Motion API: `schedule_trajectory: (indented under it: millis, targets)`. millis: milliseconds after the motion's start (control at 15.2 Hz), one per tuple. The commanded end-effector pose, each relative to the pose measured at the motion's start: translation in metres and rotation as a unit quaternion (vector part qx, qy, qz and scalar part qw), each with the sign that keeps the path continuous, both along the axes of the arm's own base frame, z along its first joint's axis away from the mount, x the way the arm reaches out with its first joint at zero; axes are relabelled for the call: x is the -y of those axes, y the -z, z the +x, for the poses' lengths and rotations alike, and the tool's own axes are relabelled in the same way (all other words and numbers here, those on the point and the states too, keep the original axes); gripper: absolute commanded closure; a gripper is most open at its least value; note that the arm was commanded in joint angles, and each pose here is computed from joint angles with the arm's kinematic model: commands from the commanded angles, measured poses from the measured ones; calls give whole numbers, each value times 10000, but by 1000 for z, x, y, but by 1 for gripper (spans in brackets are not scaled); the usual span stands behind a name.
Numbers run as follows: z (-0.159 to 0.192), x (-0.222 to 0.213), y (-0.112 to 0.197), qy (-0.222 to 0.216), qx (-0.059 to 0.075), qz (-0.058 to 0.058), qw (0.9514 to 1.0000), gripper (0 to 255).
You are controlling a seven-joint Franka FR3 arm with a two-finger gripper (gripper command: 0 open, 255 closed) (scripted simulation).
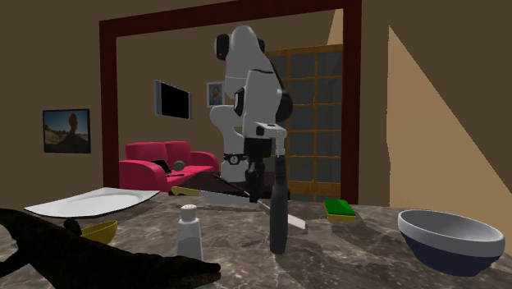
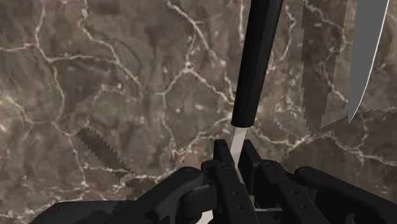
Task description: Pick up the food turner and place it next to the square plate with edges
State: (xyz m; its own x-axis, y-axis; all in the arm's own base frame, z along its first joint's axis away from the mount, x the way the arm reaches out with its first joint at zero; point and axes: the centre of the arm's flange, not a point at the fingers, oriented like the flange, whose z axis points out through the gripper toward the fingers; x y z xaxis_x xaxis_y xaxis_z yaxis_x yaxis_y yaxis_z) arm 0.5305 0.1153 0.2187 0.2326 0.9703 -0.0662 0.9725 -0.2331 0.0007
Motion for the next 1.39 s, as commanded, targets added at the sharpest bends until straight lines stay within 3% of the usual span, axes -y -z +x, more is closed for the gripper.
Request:
schedule_trajectory:
  millis: [0, 462, 1320]
  targets:
    - [0, -1, -11, 1, -2, -1, 10000, 255]
    - [0, -1, -47, 1, -2, -1, 10000, 255]
    - [10, 171, -47, 1, -2, -1, 10000, 255]
